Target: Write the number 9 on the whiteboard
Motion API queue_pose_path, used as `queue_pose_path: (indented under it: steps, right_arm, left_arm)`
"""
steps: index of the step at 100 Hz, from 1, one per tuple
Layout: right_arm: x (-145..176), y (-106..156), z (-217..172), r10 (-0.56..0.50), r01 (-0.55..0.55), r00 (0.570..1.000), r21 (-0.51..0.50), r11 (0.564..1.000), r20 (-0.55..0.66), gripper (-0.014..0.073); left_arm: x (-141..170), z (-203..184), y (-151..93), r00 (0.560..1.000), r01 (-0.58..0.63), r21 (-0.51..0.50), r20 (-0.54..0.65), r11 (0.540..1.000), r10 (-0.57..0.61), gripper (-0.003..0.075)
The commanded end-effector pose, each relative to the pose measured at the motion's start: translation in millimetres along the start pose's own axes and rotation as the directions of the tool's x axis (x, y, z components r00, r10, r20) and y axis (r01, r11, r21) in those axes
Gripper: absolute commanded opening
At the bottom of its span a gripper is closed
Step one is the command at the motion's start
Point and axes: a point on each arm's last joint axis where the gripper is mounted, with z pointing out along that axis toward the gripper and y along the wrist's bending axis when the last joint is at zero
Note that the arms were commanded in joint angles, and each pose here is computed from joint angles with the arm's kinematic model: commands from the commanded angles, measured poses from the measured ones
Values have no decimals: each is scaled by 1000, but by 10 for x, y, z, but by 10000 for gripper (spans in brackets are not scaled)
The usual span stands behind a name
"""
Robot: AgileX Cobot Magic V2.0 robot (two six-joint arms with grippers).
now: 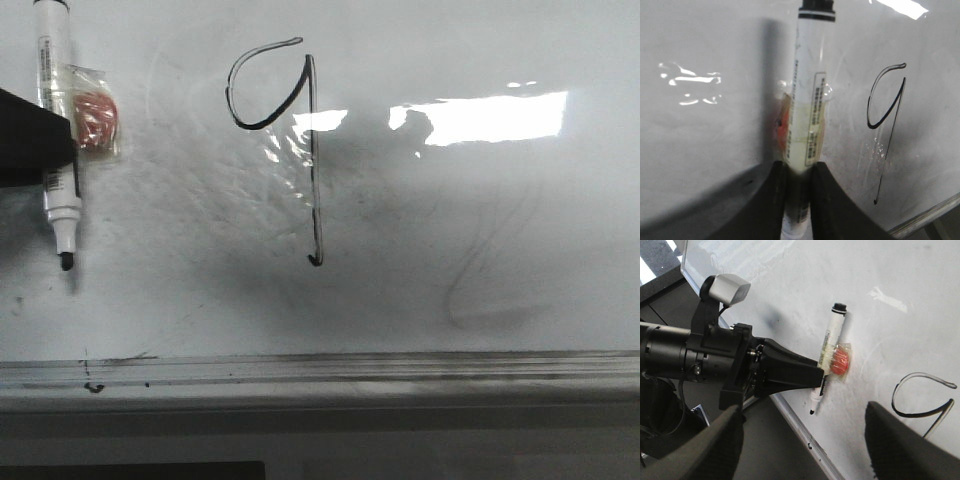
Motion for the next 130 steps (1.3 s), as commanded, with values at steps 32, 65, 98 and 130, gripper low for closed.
queue_pose_path:
  steps: [32,65,98,130]
  right_arm:
    - [-179,44,-135,-17,19,992,-10,1000,122,447]
    - [-181,49,-171,-18,20,992,-11,1000,126,447]
    - [-150,45,-349,-68,67,986,11,998,152,88]
    - [366,-69,-812,-193,168,881,94,981,432,-63]
  left_arm:
    - [-123,10,-114,998,-23,68,68,997,18,10]
    - [-132,-13,-125,996,-47,76,76,996,41,318]
    - [-247,-320,-228,972,-153,147,201,977,122,278]
    - [-121,-859,-151,907,-274,199,377,941,185,-20]
